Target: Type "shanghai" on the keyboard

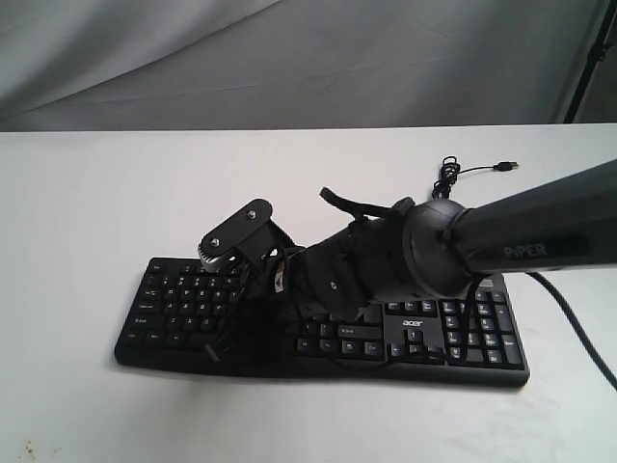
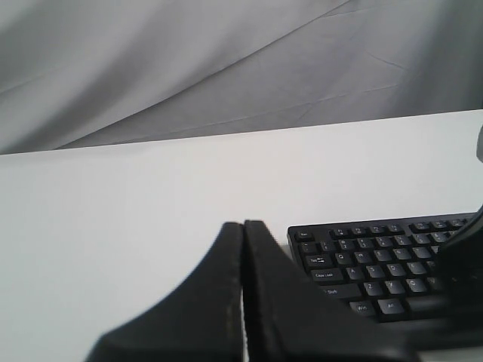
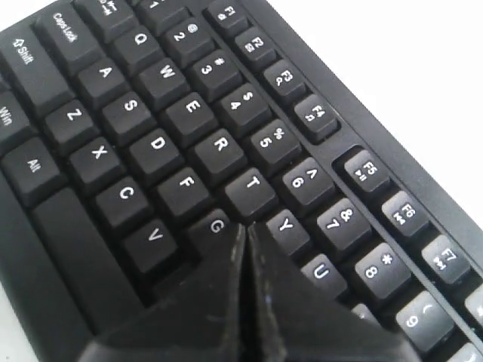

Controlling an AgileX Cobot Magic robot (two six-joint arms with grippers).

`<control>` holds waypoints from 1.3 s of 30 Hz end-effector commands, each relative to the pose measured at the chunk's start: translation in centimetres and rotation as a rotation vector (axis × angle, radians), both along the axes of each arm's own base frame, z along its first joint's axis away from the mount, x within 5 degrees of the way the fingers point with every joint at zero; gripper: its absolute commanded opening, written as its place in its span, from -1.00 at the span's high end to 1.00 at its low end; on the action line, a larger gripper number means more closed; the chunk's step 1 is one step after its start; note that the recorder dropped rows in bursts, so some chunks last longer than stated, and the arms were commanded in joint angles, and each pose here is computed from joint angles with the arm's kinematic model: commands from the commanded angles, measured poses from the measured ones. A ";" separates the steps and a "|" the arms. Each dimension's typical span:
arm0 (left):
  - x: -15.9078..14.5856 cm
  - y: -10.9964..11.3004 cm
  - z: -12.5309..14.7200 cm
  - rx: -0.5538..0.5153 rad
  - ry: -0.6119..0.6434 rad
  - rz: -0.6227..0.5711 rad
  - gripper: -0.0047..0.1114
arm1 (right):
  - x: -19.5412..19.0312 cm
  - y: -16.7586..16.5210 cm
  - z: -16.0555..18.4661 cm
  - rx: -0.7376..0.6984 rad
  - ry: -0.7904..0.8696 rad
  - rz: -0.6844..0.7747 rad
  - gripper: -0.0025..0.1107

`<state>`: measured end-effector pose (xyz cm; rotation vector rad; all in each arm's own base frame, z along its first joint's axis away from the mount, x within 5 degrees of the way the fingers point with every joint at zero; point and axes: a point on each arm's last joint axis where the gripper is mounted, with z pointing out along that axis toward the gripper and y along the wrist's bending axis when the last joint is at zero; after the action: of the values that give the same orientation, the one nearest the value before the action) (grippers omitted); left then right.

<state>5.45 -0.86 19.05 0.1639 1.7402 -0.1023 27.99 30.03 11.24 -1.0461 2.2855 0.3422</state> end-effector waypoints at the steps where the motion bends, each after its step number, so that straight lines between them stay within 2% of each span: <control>1: 0.0 0.0 -0.1 -0.002 -0.002 -0.003 0.92 | -0.1 -0.4 1.1 0.001 0.000 -0.002 0.96; 5: 0.0 0.0 -0.1 -0.002 -0.002 -0.003 0.92 | -0.1 0.0 3.0 0.028 -0.030 0.013 0.96; 9: 0.0 0.0 -0.1 -0.002 -0.002 -0.003 0.92 | 0.0 2.3 4.5 0.056 -0.056 0.054 0.96; 18: 0.0 0.0 -0.1 -0.002 -0.002 -0.003 0.92 | 0.4 7.4 3.3 0.076 -0.068 0.122 0.96; 29: 0.0 0.0 -0.1 -0.002 -0.002 -0.003 0.92 | 1.1 8.4 1.2 0.069 -0.064 0.121 0.96; 39: 0.0 0.0 -0.1 -0.002 -0.002 -0.003 0.92 | 1.1 8.4 0.9 0.065 -0.060 0.121 0.96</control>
<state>5.45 -0.86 19.05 0.1639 1.7402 -0.1023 29.03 38.21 11.82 -1.1446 2.1718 0.4250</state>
